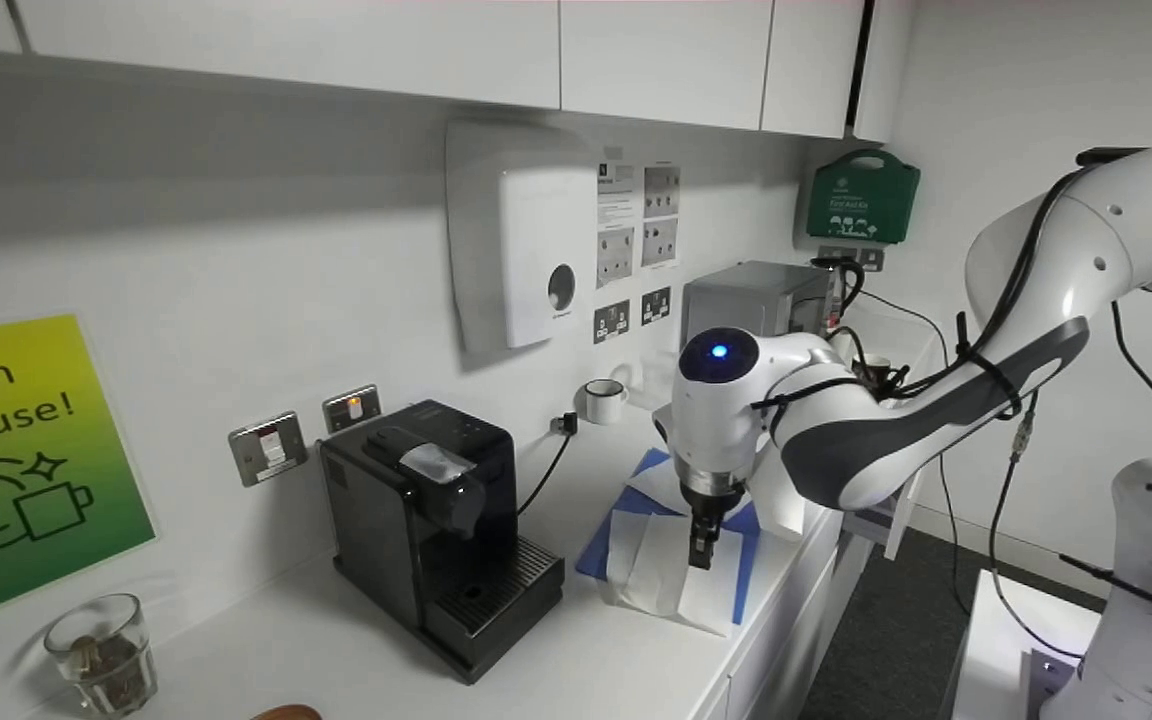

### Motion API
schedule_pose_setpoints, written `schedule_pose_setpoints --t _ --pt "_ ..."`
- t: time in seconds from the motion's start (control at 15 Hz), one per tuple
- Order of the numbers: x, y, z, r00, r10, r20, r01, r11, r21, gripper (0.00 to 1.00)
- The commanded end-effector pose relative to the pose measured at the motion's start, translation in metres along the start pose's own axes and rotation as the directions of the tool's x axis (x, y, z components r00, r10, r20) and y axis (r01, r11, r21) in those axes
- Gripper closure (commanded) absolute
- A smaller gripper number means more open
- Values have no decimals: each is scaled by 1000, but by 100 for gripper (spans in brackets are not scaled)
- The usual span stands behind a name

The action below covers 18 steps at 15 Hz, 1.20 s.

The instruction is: Stack the paper towels to the left on the counter

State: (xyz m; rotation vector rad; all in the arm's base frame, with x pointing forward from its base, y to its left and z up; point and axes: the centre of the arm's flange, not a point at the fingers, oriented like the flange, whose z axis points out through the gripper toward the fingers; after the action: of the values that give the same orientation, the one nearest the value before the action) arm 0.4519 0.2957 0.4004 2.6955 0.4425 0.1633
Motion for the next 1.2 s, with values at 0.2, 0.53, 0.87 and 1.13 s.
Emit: schedule_pose_setpoints --t 0.2,0.53,0.87,1.13 --pt "-17 49 39 980 -195 33 198 970 -140 0" --pt "-26 69 72 933 -346 102 360 914 -186 0" --pt "-33 81 85 881 -449 146 472 853 -224 0" --pt "-36 88 93 831 -530 166 556 797 -236 0"
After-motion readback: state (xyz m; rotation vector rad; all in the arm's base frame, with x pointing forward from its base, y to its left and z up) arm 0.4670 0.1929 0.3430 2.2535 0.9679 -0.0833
